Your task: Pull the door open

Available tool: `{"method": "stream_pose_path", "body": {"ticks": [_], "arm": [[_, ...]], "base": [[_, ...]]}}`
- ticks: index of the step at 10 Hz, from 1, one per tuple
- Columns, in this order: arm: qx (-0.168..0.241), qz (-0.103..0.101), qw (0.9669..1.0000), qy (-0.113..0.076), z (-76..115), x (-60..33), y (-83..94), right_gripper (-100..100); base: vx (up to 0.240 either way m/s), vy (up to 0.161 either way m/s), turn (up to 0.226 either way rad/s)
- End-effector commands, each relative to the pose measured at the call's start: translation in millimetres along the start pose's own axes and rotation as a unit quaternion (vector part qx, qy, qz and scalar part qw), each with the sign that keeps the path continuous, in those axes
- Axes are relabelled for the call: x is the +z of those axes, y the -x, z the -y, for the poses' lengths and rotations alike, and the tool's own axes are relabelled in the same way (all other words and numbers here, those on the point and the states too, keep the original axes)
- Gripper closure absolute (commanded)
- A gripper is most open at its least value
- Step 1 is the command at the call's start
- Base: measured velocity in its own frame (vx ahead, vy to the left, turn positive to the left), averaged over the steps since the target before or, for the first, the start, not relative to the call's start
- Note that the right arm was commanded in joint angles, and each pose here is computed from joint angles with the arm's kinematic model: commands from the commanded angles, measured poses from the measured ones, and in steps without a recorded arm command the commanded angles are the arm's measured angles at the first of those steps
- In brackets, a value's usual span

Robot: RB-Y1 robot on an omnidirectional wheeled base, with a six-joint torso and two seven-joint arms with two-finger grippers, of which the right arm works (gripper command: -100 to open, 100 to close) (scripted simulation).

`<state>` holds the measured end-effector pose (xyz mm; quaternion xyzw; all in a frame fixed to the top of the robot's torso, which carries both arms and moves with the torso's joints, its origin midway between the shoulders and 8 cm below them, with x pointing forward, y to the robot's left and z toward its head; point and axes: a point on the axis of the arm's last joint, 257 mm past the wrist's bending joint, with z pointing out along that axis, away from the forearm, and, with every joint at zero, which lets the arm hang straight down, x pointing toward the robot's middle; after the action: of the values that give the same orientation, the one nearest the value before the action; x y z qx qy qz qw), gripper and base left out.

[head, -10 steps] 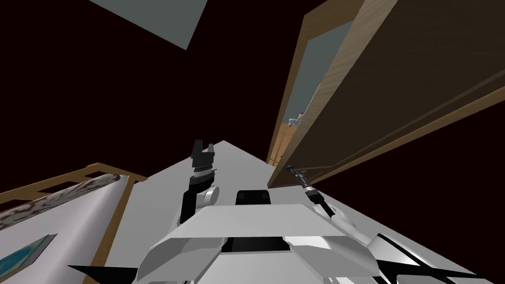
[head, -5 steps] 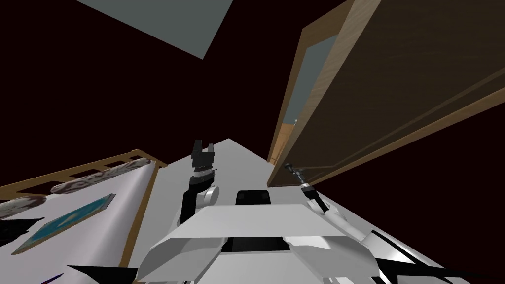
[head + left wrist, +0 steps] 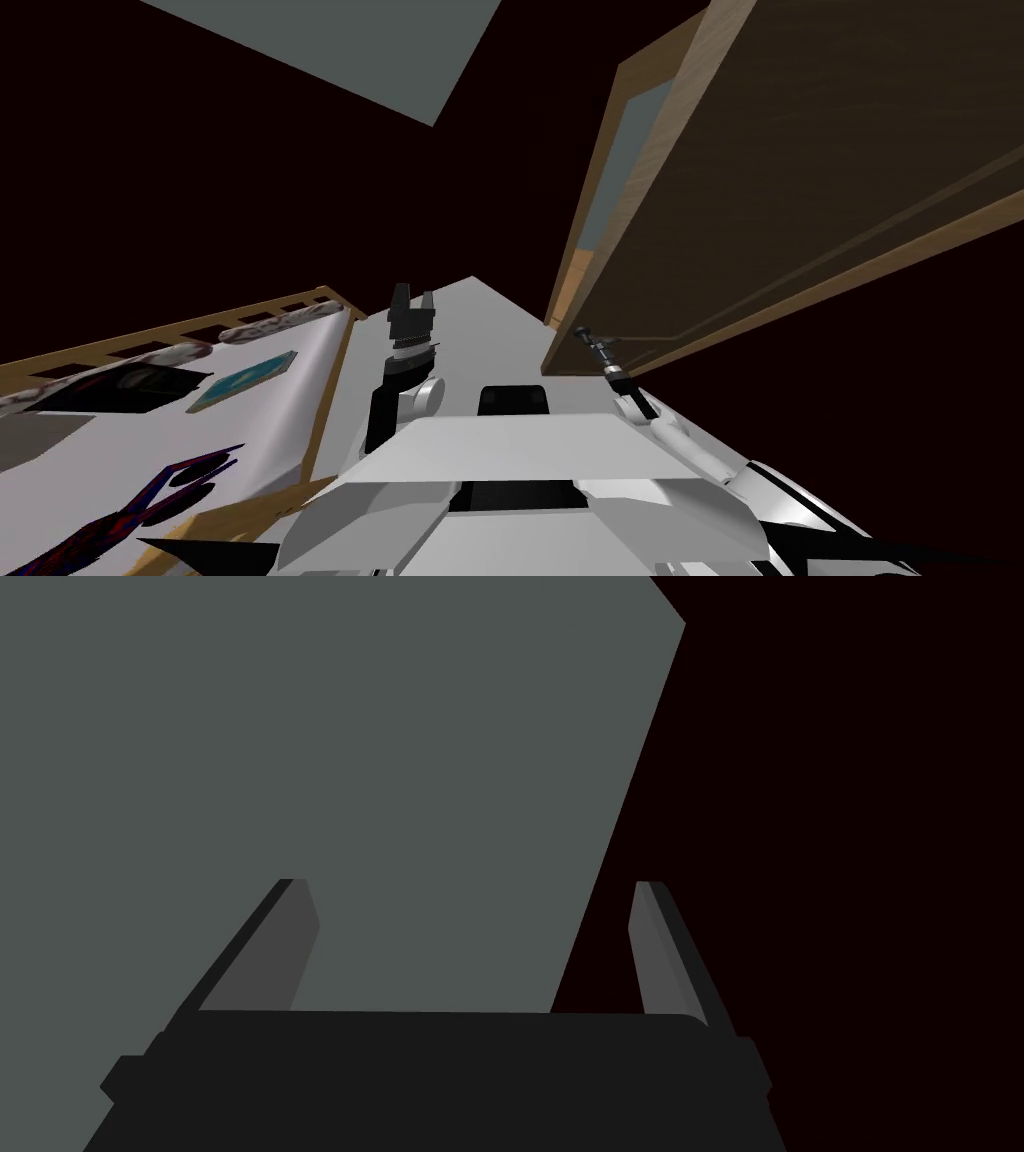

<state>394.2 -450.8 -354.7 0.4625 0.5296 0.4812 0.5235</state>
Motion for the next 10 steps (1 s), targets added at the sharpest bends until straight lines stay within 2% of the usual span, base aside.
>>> {"method": "stream_pose_path", "body": {"ticks": [1, 5, 6, 7, 8, 10], "arm": [[0.000, 0.005, 1.0000, -0.003, 0.2, 5.6, -2.0, 100], [0.003, 0.013, 0.9999, -0.007, -0.6, 17.5, -6.7, 100], [0.004, 0.012, 0.9999, -0.008, 1.2, 15.0, -7.3, 100], [0.003, 0.005, 0.9999, -0.008, 2.7, 3.1, -6.6, 100], [0.003, 0.004, 1.0000, -0.008, 2.7, -0.2, -6.0, 100], [0.002, -0.005, 1.0000, -0.006, 2.3, -15.2, -3.5, 100]], "base": [[-0.205, -0.112, 0.196], [-0.186, -0.073, 0.122], [-0.060, -0.032, 0.035], [-0.054, -0.059, 0.201], [-0.069, -0.078, 0.183], [-0.079, -0.064, 0.151]]}}
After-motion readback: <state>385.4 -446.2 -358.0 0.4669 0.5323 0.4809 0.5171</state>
